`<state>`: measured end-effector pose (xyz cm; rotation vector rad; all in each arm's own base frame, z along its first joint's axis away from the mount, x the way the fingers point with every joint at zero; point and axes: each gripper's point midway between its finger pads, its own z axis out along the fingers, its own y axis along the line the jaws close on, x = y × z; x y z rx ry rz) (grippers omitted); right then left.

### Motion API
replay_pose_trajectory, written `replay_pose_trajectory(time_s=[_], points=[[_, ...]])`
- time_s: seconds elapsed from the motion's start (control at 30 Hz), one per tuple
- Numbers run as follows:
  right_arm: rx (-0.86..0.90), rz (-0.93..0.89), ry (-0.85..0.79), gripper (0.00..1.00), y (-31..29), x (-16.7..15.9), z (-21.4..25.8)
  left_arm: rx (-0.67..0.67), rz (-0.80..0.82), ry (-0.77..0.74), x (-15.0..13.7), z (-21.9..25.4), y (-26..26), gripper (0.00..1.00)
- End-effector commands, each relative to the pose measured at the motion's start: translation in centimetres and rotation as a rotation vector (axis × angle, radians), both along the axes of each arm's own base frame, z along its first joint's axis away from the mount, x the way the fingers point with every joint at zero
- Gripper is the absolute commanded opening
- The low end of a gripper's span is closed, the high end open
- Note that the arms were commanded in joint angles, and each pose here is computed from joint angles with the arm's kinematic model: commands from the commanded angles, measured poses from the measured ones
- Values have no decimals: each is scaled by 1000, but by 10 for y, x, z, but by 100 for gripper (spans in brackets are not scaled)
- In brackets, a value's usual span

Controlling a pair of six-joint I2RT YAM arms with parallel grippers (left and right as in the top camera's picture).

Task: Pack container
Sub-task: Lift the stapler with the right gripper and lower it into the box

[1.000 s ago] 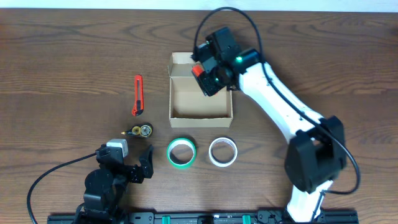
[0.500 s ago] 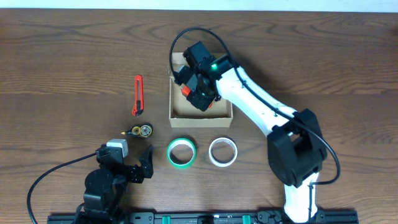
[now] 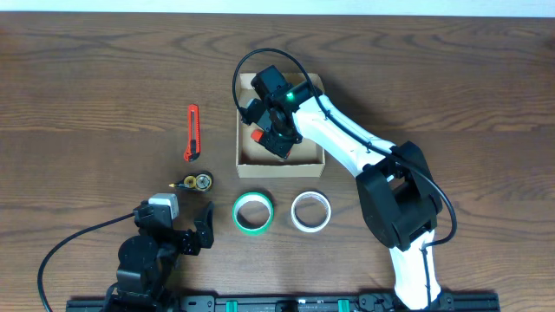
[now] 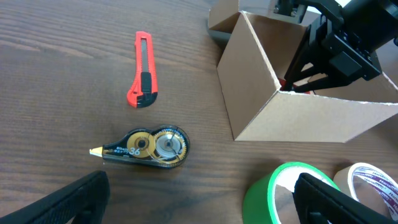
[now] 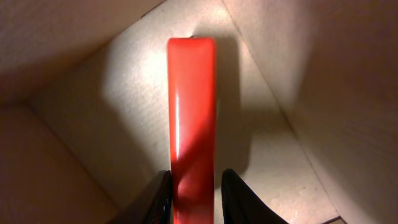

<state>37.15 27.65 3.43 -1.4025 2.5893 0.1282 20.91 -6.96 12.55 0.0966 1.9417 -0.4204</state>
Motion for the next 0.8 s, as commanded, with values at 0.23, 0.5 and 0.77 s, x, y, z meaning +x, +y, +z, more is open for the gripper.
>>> replay_pose_trajectory(time_s=[0.23,0.5,0.77], points=[[19,13,-38,25,7,6,14,8,-2,2,0,-5,0,95],[131,-7,-138,34,11,4,87,8,-2,3,0,-5,0,95],[237,-233,-208,93,-19,-12,174,8,-2,2,0,-5,0,95]])
